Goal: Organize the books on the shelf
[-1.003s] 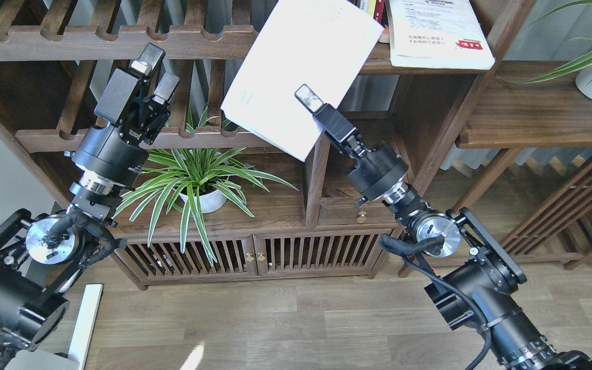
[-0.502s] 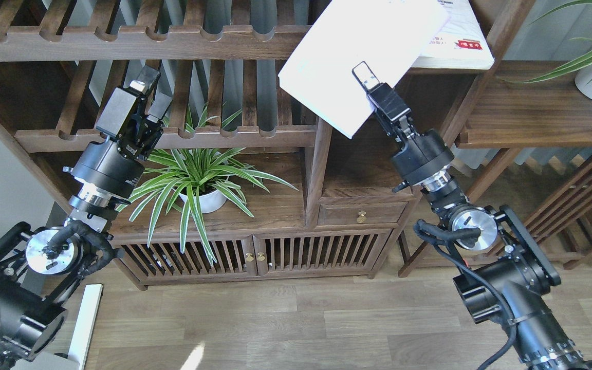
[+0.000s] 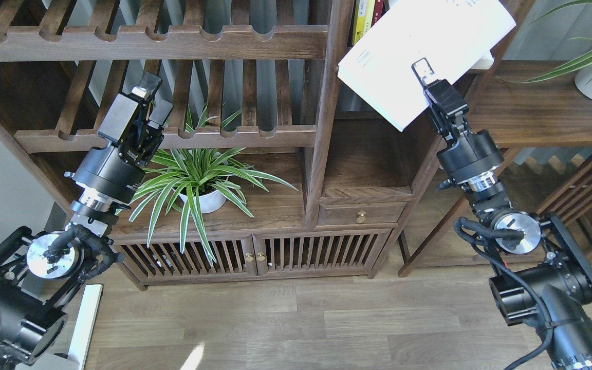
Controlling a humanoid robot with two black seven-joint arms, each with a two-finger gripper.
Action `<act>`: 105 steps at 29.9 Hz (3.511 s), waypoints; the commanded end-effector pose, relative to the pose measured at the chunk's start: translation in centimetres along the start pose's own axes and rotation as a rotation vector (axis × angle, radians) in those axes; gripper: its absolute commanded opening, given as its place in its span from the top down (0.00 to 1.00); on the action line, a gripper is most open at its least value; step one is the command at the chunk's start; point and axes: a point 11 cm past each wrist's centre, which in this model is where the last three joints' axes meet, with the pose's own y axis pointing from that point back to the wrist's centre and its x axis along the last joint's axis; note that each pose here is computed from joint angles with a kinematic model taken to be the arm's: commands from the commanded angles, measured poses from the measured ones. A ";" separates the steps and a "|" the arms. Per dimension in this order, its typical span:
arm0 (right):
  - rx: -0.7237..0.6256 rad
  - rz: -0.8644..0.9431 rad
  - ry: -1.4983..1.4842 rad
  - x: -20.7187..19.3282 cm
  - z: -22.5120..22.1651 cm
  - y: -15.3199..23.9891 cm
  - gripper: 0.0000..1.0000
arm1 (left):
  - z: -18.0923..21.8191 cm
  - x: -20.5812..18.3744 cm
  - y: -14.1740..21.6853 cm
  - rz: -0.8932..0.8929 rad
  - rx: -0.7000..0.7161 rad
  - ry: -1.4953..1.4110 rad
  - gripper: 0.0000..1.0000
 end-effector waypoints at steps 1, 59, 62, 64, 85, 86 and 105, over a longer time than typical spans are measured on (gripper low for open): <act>0.000 -0.035 0.003 -0.9 -0.2 -1.4 0.96 | -0.2 0.0 0.0 0.000 0.005 0.001 0.01; -0.084 0.008 0.083 -0.6 -10.1 -9.6 0.97 | -0.4 0.2 0.1 0.005 0.016 0.004 0.01; -0.082 0.001 0.087 -0.9 -10.3 -9.8 0.97 | -0.4 0.1 0.1 0.004 0.017 0.004 0.02; -0.082 -0.004 0.091 -1.1 -10.3 -10.1 0.97 | -0.5 0.2 0.1 0.004 0.018 0.004 0.01; -0.048 0.167 0.111 0.5 -12.4 -11.5 0.96 | -0.6 0.2 0.1 0.007 0.022 0.004 0.01; -0.047 0.166 0.112 0.4 -12.4 -11.6 0.96 | -0.6 0.2 0.1 0.007 0.022 0.004 0.01; -0.053 0.182 0.119 -0.3 -11.9 -14.0 0.94 | -1.0 0.5 0.4 0.013 0.024 0.013 0.02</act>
